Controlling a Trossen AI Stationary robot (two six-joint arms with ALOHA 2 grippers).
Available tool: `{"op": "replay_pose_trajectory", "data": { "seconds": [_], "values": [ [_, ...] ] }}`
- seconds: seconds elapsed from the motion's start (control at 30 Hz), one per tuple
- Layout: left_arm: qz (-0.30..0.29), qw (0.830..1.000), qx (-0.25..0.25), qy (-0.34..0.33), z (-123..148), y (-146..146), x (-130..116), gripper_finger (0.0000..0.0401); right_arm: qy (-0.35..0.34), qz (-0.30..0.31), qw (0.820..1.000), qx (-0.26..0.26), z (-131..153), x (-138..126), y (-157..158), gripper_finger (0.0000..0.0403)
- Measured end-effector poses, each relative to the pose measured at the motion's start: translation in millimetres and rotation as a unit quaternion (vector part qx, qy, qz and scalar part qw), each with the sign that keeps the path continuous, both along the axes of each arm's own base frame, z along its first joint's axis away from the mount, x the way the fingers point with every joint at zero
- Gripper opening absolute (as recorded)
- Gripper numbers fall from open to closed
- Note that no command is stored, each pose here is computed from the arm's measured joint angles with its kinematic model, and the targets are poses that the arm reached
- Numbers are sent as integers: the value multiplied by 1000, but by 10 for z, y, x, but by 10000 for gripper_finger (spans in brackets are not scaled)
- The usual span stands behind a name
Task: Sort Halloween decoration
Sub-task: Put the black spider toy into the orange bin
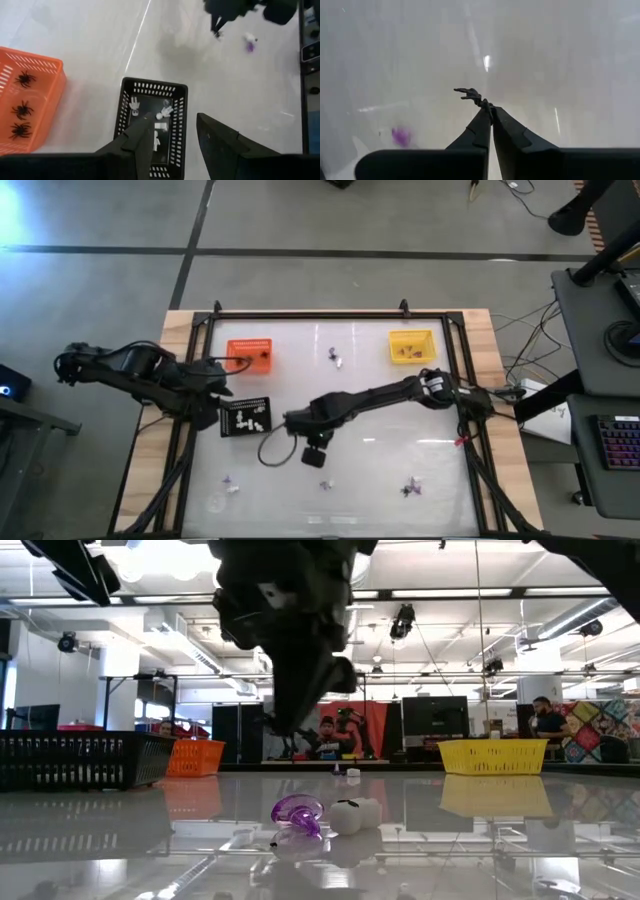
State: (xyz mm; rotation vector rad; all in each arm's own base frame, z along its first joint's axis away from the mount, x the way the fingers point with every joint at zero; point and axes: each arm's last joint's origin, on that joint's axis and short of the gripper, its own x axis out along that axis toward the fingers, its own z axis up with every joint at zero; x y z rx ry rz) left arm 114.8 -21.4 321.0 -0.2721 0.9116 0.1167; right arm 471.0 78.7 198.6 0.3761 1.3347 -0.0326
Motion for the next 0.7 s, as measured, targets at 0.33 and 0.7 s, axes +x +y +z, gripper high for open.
{"op": "replay_pose_trajectory", "data": {
  "seconds": [0.33, 0.7],
  "values": [
    [23, 999, 18, -25, 40, 39, -88, 130, -99, -39, 994, 6, 89, 230, -666, 9],
    [86, 994, 53, -40, 53, 80, -101, 130, -207, -92, 974, 0, 202, 363, -1414, 9]
  ]
}}
